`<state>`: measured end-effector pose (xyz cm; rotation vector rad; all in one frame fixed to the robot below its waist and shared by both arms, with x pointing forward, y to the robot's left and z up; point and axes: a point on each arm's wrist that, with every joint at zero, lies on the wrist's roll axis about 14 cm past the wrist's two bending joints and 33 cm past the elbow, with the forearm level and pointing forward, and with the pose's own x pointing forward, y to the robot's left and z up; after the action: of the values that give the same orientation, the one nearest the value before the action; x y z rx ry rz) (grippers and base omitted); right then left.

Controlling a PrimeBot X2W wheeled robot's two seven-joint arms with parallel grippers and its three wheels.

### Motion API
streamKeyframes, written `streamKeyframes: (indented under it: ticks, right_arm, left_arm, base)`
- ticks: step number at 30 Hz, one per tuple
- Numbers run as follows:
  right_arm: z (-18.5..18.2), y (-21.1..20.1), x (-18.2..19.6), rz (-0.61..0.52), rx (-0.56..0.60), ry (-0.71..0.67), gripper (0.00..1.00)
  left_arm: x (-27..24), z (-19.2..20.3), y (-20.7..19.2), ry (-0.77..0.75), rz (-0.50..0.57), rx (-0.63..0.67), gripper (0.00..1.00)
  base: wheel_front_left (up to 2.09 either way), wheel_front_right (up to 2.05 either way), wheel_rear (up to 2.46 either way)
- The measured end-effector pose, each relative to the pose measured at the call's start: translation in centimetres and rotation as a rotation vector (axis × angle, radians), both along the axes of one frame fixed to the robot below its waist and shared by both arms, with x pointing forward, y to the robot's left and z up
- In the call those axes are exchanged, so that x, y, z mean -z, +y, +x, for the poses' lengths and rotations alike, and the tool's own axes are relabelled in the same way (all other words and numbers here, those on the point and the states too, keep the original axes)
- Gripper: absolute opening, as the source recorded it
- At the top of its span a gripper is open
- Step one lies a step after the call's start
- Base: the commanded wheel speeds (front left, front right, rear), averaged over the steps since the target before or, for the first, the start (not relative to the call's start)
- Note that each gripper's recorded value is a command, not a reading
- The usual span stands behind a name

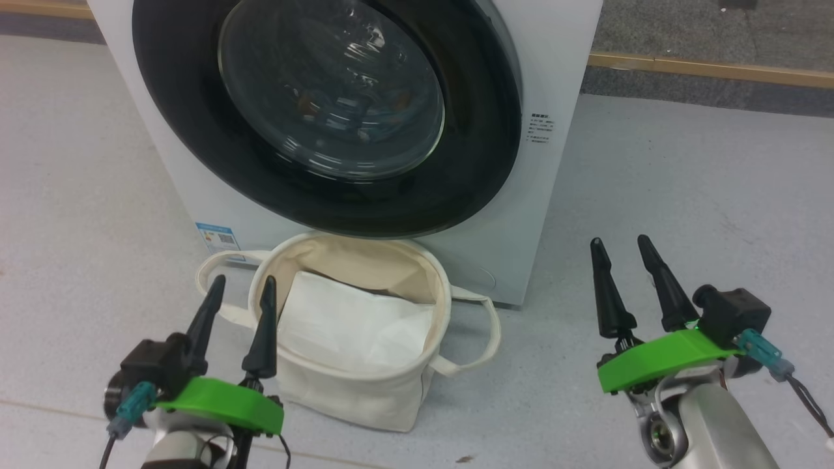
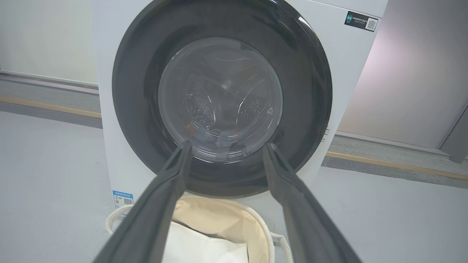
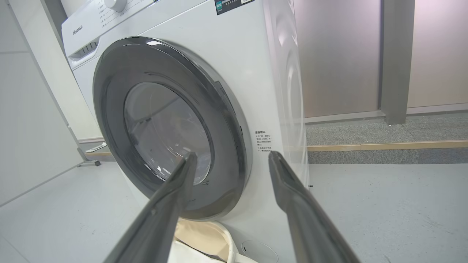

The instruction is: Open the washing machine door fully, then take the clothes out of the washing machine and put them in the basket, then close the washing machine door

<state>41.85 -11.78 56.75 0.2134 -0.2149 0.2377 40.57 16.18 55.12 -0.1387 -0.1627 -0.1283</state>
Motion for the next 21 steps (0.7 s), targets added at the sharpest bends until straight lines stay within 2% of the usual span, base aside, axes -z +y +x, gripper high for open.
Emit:
streamKeyframes:
  ticks: [3, 12, 21]
  right_arm:
    - [0.03, 0.17, 0.34, 0.027, -0.007, 0.015, 1.0]
    - [0.13, 0.54, 0.81, 0.027, -0.018, 0.028, 1.0]
    - [0.17, 0.31, 0.9, 0.084, -0.015, 0.041, 1.0]
  left_arm:
    - [0.05, 0.03, -0.43, 0.004, -0.05, 0.02, 1.0]
    - [0.42, 0.13, -0.46, 0.015, -0.049, 0.022, 1.0]
    - [0.33, 0.06, -0.58, 0.014, -0.053, 0.026, 1.0]
  base:
    - [0.0, 0.0, 0.0]
    - [0.0, 0.0, 0.0]
    - [0.0, 0.0, 0.0]
